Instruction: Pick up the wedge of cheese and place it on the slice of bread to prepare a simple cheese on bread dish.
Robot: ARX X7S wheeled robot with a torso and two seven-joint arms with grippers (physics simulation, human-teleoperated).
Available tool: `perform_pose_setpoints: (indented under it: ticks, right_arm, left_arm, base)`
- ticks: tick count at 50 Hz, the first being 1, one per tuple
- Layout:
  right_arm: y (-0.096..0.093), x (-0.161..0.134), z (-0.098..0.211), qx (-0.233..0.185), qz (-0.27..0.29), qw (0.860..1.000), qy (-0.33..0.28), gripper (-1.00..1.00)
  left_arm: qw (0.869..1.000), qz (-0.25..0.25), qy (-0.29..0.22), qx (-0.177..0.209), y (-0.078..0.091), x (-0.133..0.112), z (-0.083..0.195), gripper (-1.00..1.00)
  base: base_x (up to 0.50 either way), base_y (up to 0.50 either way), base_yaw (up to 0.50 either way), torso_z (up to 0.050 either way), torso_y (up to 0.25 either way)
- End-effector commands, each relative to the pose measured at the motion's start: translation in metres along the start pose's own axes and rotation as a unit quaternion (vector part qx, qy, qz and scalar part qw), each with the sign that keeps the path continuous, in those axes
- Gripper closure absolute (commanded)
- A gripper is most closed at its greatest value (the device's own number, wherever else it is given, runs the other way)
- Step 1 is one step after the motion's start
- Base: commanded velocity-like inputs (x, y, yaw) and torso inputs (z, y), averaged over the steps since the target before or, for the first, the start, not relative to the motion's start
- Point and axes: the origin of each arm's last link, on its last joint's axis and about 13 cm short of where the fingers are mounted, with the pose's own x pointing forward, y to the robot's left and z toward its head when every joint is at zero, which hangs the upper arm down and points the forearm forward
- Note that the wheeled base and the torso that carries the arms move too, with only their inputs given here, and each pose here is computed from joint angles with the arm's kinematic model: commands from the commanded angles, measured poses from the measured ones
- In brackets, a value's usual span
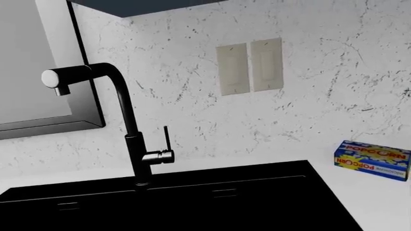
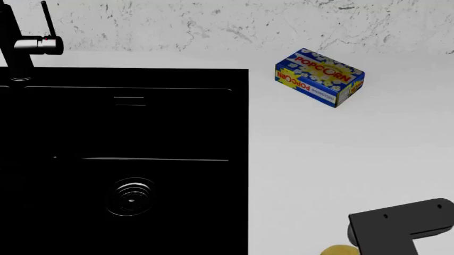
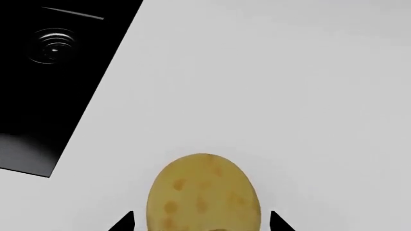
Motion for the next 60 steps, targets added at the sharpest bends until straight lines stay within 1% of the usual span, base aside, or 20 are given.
perform_pose_setpoints:
  ticks: [1, 23, 24, 33, 39, 45, 48, 49, 50, 52, 55, 60]
  right_arm:
    - [0.001, 0.005, -0.005, 0.0, 0.001, 1.0, 0.009, -1.0]
    - [0.0, 0.004, -0.009, 0.004, -0.002, 1.0, 0.008, -1.0]
    - [0.0, 0.005, -0.009, 0.004, -0.003, 1.0, 0.008, 1.0]
    - [0.0, 0.005, -0.009, 0.004, -0.002, 1.0, 0.005, 1.0]
    - [-0.002, -0.005, -0.002, 0.0, -0.011, 1.0, -0.014, 1.0]
    - [-0.011, -0.038, 0.024, 0.007, -0.026, 0.997, -0.075, 1.0]
    - [-0.014, -0.051, 0.033, 0.012, -0.035, 0.995, -0.098, 1.0]
    - [-0.016, -0.057, 0.035, 0.008, -0.037, 0.993, -0.108, 1.0]
    - [-0.018, -0.062, 0.038, 0.014, -0.04, 0.992, -0.117, 1.0]
    - [-0.022, -0.073, 0.044, 0.006, -0.059, 0.988, -0.142, 1.0]
    - [-0.028, -0.085, 0.052, 0.019, -0.062, 0.985, -0.163, 1.0]
    - [-0.032, -0.101, 0.058, 0.022, -0.07, 0.981, -0.18, 1.0]
  left_arm:
    - [1.0, -0.001, -0.001, -0.001, 0.0, 0.0, 0.0, -1.0]
    - [1.0, 0.0, -0.002, 0.0, 0.0, 0.0, 0.0, -1.0]
    - [1.0, 0.0, -0.001, 0.001, 0.0, 0.0, 0.0, -1.0]
    - [1.0, -0.002, -0.002, 0.0, 0.0, 0.0, 0.0, -1.0]
    - [1.0, -0.002, -0.002, 0.0, 0.0, 0.0, 0.0, -1.0]
    - [1.0, -0.003, -0.001, 0.0, 0.0, 0.0, 0.0, -1.0]
    - [1.0, -0.003, -0.001, 0.0, 0.0, 0.0, 0.0, -1.0]
    - [1.0, -0.003, -0.001, 0.0, 0.0, 0.0, 0.0, -1.0]
    - [1.0, -0.003, -0.001, 0.0, 0.0, 0.0, 0.0, -1.0]
    - [1.0, -0.004, -0.001, 0.0, 0.0, 0.0, 0.0, -1.0]
    - [1.0, -0.004, -0.001, 0.0, 0.0, 0.0, 0.0, -1.0]
    - [1.0, -0.006, 0.0, 0.001, -0.001, 0.0, 0.0, -1.0]
  base:
    - [0.0, 0.0, 0.0, 0.0, 0.0]
    - [0.0, 0.0, 0.0, 0.0, 0.0]
    - [0.0, 0.0, 0.0, 0.0, 0.0]
    - [0.0, 0.0, 0.0, 0.0, 0.0]
    - [0.0, 0.0, 0.0, 0.0, 0.0]
    - [0.0, 0.0, 0.0, 0.0, 0.0]
    - [0.0, 0.0, 0.0, 0.0, 0.0]
    - [0.0, 0.0, 0.0, 0.0, 0.0]
    - [0.0, 0.0, 0.0, 0.0, 0.0]
    - [0.0, 0.0, 0.0, 0.0, 0.0]
    - [0.0, 0.0, 0.0, 0.0, 0.0]
    - [0.0, 0.0, 0.0, 0.0, 0.0]
